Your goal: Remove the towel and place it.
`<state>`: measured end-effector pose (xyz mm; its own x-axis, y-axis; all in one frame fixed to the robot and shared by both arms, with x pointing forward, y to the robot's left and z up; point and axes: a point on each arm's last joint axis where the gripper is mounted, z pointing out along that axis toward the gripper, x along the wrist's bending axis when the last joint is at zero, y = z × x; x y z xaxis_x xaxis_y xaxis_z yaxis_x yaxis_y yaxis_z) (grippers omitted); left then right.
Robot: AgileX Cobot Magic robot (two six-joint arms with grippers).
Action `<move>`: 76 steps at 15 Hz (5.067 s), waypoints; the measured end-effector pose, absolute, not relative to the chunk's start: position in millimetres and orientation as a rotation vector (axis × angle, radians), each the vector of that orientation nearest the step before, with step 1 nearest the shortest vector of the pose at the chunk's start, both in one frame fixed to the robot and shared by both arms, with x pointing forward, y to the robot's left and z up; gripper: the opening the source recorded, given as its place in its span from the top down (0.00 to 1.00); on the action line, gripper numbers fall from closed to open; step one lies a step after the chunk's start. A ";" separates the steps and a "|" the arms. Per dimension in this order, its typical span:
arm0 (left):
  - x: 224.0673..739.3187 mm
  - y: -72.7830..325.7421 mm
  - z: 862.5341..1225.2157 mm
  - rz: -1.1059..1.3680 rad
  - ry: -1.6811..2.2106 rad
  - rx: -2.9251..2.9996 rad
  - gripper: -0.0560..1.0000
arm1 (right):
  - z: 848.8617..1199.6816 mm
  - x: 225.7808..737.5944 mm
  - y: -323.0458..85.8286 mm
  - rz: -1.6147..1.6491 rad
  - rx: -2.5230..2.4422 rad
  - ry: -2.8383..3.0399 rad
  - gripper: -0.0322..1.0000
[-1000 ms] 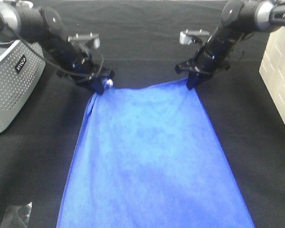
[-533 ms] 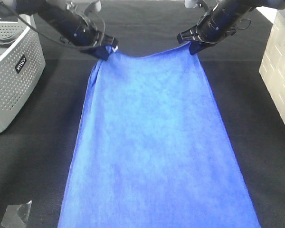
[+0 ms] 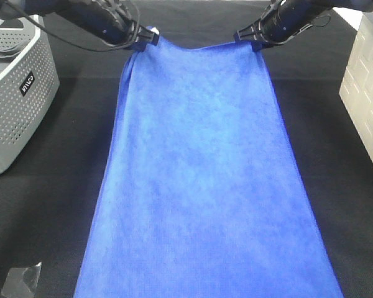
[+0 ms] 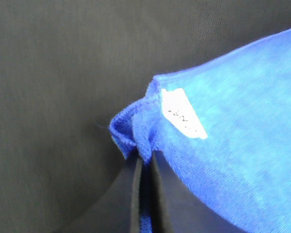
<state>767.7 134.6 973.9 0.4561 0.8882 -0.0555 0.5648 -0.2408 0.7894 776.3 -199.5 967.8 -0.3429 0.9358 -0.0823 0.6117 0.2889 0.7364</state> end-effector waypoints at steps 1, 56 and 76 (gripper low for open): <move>768.8 131.0 976.4 0.562 1.199 1.908 0.92 | 969.5 777.9 -199.6 0.852 1.368 2.031 0.97; 685.7 257.9 1124.2 0.569 1.825 1.983 0.20 | 1149.2 657.7 -236.2 0.661 1.761 2.087 0.24; 366.8 306.6 1199.4 0.876 1.715 1.634 0.20 | 1173.0 349.7 -277.6 0.862 1.837 1.862 0.24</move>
